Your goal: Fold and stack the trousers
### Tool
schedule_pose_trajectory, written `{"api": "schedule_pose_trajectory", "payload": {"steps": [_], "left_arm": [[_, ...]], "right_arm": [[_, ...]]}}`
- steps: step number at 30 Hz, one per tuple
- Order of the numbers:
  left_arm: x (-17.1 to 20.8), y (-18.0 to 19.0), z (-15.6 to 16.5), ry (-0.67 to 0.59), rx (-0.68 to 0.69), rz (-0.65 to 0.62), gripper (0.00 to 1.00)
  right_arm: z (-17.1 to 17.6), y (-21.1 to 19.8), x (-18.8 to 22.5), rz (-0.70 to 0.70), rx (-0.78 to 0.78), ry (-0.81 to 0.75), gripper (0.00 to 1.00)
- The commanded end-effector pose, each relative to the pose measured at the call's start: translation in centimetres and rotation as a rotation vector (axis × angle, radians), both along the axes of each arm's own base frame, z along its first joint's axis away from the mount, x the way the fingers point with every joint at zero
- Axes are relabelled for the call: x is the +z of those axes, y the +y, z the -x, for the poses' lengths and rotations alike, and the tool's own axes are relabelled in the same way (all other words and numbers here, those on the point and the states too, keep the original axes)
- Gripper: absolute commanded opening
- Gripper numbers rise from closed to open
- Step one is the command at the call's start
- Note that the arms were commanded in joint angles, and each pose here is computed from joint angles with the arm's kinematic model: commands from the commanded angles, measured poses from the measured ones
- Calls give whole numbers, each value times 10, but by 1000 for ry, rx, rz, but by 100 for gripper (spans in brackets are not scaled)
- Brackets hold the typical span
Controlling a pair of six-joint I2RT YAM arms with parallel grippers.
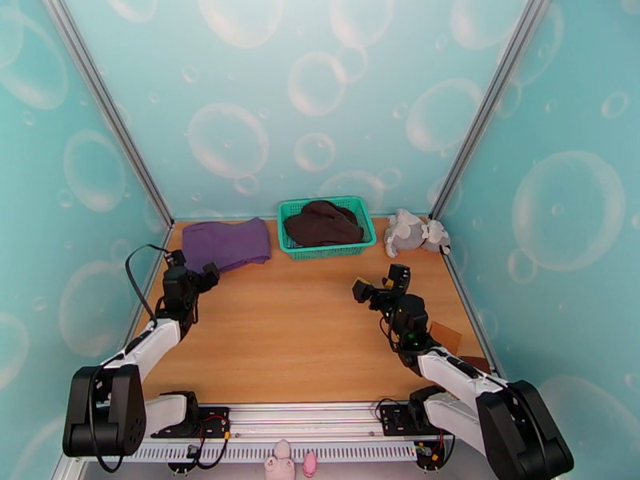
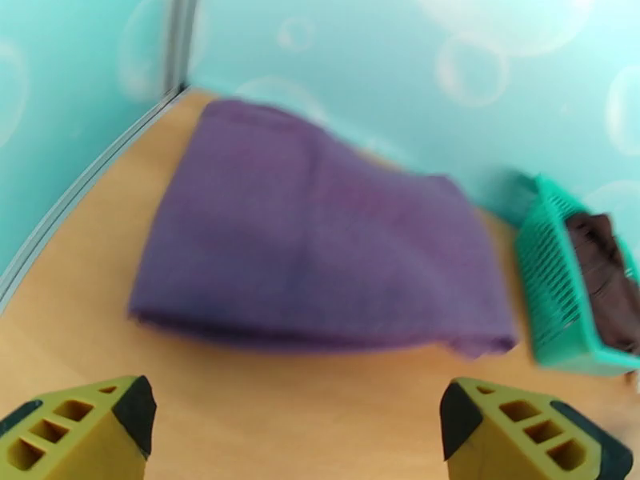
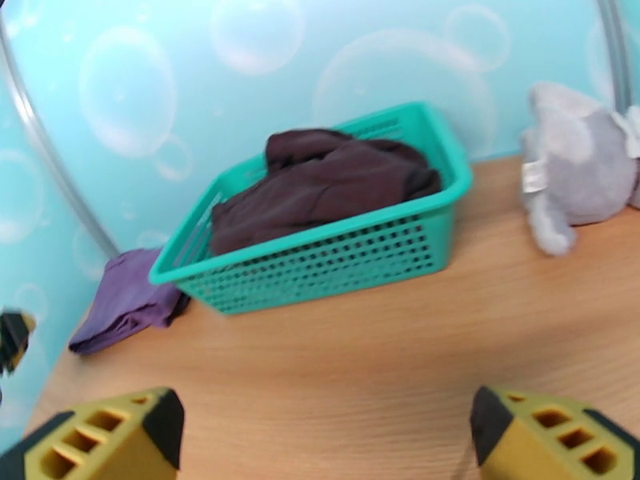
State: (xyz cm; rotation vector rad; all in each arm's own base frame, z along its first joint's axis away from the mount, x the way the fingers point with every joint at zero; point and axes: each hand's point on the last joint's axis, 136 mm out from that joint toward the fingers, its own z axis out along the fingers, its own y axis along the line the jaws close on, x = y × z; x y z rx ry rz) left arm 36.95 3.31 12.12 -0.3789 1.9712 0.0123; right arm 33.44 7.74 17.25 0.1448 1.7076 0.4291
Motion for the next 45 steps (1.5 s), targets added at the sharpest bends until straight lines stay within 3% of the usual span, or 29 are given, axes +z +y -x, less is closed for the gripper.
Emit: {"api": "schedule_pose_trajectory", "payload": {"steps": [1, 5, 9, 12, 20, 28, 33, 45], "left_arm": [[27, 10, -4, -219, 22, -122, 99], [17, 7, -24, -183, -9, -158, 99], [24, 4, -23, -282, -45, -157, 99], [20, -5, -12, -341, -99, -169, 99], [20, -1, -8, -353, -73, -167, 99], [20, -2, -9, -349, -71, -172, 99], [19, -2, -9, -349, -72, -172, 99], [19, -3, -9, -346, -75, -174, 99]], "right_arm": [[3, -38, 15, 5, -216, -67, 99], [20, -79, 25, 78, -431, -149, 99], [37, -104, 31, 95, -532, -218, 99], [35, -107, 32, 165, -517, -245, 99], [13, -105, 3, 352, -480, -210, 99], [3, -104, -12, 353, -432, -232, 99], [-50, -109, -40, 327, -339, -24, 99], [-48, -104, -41, 341, -318, -23, 99]]}}
